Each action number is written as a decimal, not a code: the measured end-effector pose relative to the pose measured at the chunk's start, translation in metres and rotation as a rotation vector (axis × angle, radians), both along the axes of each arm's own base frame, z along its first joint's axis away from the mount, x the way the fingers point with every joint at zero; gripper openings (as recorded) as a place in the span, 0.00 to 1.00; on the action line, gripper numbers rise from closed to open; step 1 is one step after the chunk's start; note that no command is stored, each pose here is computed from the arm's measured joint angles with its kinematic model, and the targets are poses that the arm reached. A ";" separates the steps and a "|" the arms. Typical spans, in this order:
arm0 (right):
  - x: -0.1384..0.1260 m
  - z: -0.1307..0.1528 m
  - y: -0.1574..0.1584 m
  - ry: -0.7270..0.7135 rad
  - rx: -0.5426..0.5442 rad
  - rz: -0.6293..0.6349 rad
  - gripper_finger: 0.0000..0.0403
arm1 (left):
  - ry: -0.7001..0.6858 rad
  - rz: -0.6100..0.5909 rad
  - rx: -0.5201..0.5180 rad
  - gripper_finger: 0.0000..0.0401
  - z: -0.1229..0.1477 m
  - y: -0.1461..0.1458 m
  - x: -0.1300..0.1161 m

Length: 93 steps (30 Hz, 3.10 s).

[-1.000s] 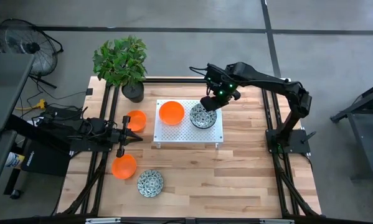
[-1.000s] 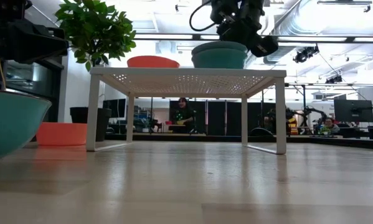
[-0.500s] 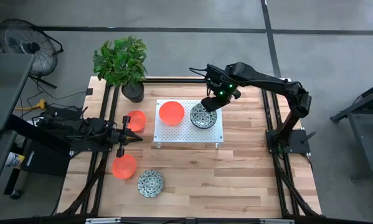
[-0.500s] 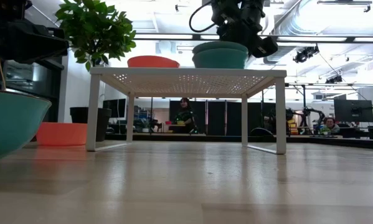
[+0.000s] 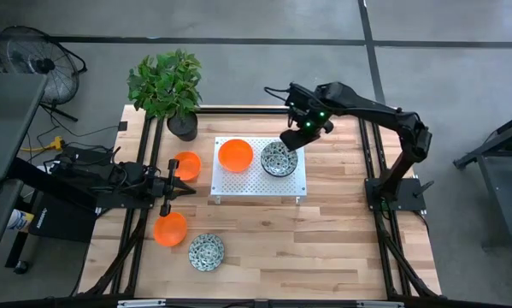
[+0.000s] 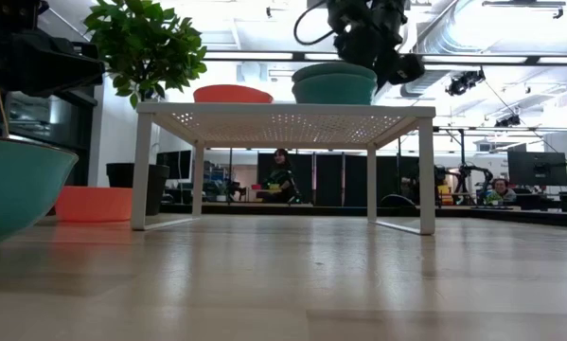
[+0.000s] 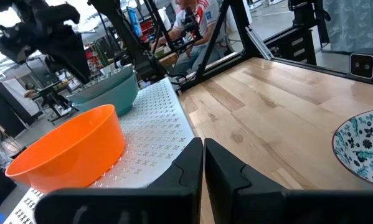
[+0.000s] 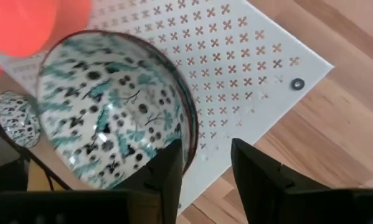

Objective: Pick & Place Mini bowls
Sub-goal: Stack the blue patterned bowl on the blue patterned bowls on the shelf

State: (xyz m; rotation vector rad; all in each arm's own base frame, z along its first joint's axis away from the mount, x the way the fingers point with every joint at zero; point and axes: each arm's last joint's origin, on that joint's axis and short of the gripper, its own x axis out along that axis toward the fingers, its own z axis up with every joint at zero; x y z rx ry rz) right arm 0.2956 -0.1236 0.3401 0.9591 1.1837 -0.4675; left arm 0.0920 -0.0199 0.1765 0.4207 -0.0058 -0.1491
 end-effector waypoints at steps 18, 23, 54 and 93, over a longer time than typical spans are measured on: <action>-0.095 0.088 0.052 -0.201 -0.398 0.067 0.25 | 0.000 0.000 0.000 0.02 0.000 0.000 0.000; -0.119 0.102 0.074 -0.229 -0.535 0.108 0.21 | 0.000 0.000 0.000 0.02 0.000 0.000 0.000; -0.133 -0.056 0.124 -0.831 -0.716 0.223 0.03 | 0.000 0.000 0.000 0.02 0.000 0.000 0.000; -0.147 -0.129 0.123 -0.858 -0.862 0.296 0.00 | 0.000 0.000 0.000 0.02 0.000 0.000 0.000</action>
